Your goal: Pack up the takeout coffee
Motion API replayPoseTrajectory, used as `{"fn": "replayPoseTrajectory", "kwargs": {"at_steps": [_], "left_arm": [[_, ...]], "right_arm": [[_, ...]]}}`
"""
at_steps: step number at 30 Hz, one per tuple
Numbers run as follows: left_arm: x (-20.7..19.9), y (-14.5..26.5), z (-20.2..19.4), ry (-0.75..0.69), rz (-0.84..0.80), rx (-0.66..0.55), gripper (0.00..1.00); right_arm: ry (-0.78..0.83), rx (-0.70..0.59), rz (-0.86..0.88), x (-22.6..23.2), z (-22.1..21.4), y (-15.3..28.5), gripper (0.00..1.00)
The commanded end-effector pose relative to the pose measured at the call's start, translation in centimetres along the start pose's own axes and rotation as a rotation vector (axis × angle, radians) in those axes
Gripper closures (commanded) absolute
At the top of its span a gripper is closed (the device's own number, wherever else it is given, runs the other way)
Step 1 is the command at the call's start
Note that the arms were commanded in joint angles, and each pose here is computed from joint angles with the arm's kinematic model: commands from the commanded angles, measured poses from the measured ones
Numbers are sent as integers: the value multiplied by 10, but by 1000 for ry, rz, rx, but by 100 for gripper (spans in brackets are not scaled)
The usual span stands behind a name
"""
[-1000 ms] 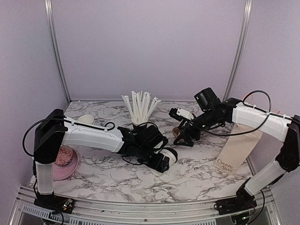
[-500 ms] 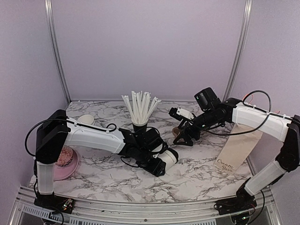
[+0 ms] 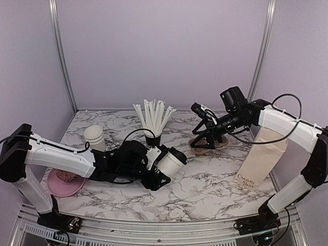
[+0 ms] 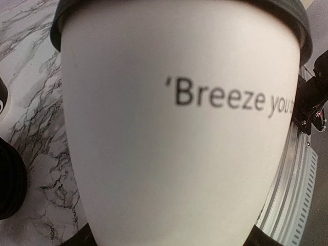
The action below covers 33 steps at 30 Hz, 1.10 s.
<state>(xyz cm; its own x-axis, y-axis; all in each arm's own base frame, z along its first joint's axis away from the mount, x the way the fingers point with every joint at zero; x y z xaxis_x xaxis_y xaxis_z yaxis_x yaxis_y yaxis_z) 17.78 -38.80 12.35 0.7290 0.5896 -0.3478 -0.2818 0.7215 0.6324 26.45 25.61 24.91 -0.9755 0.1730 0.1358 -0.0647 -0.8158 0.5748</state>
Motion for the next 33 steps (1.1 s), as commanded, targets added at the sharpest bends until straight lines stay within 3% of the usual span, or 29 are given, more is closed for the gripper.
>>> {"fn": "replayPoseTrajectory", "kwargs": {"at_steps": [1, 17, 33], "left_arm": [[-17, 11, 38, -75, -61, -203, 27], [-32, 22, 42, -123, -130, -226, 28], [-30, 25, 50, -109, -96, -258, 26]], "right_arm": [[-19, -69, 150, 19, 18, 2, 1], [-31, -13, 273, 33, 25, -33, 2], [-47, -10, 303, 34, 23, -37, 29]]}}
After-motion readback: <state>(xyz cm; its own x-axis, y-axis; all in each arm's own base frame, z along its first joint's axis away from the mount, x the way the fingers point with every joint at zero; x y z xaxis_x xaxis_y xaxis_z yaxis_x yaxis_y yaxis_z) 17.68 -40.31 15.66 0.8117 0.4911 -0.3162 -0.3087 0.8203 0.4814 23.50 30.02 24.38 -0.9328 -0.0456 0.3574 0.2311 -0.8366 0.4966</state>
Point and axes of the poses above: each gripper's point midway between its finger pads, its own y axis back along the fingers, its own x axis along the line the jaws close on, z = x × y, the point moved 3 cm from there along y, back along the fingers, and after that the axes turned 7 degrees about y, right-handed, at the moved point
